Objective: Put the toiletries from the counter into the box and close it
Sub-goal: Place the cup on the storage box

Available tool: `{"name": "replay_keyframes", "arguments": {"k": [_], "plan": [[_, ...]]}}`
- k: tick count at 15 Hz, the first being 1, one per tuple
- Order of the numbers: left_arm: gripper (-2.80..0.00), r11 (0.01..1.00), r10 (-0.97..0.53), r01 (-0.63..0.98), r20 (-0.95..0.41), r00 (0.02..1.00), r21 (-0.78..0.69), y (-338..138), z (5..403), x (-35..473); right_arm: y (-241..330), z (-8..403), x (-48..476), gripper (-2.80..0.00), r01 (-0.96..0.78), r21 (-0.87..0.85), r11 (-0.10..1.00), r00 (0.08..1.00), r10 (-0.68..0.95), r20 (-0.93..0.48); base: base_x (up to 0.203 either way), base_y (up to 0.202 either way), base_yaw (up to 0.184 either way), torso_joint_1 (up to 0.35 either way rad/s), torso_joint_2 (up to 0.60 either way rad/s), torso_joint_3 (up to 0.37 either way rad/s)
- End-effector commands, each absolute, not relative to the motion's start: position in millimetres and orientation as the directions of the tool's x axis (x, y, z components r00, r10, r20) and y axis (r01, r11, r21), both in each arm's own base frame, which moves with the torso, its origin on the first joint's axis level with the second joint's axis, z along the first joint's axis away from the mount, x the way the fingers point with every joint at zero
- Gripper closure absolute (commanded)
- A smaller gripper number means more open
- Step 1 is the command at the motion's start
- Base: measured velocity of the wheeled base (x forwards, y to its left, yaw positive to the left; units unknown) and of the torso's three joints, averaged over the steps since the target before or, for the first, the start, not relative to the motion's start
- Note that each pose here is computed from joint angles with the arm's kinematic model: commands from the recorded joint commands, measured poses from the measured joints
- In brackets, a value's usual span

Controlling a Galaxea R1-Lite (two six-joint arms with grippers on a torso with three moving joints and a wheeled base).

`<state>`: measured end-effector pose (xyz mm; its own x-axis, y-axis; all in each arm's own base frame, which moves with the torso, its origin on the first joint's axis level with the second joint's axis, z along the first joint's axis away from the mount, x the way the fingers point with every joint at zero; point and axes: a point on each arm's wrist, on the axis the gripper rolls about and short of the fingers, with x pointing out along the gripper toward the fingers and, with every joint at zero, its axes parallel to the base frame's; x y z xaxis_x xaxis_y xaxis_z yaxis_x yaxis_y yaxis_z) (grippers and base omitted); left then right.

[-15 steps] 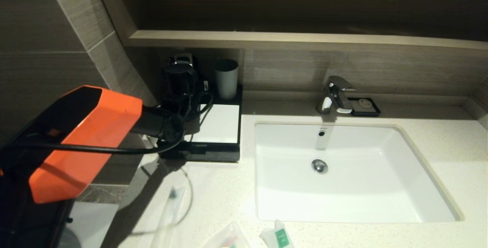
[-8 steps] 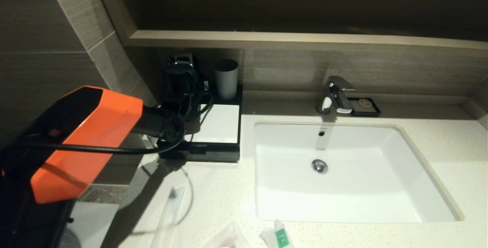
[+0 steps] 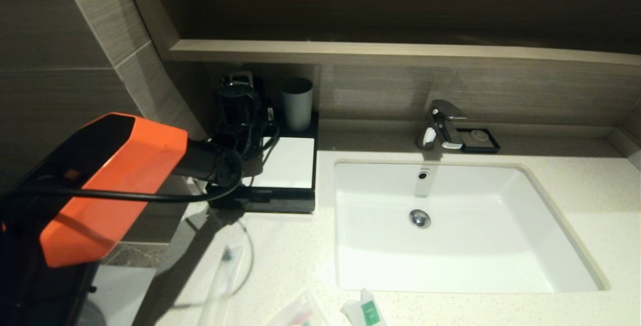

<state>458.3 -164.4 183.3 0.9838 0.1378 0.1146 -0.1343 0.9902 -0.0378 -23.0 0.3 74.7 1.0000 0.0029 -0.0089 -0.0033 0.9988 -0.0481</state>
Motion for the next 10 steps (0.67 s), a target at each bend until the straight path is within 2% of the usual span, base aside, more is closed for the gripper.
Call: {"name": "replay_keyframes", "arguments": {"k": [1, 10], "plan": [[-2.8, 0.989, 0.143, -0.137, 0.13, 0.981, -0.048, -164, 189, 457, 0, 75, -23, 0.0, -0.005, -0.049, 0.999, 1.0, 0.004, -0.009, 0.0, 0.0, 0.0, 0.0, 0.0, 0.0], [-2.8, 0.989, 0.146, -0.139, 0.139, 0.98, -0.056, -159, 202, 444, 0, 75, -23, 0.0, -0.004, -0.049, 0.999, 1.0, 0.003, -0.009, 0.0, 0.0, 0.0, 0.0, 0.0, 0.0]]}}
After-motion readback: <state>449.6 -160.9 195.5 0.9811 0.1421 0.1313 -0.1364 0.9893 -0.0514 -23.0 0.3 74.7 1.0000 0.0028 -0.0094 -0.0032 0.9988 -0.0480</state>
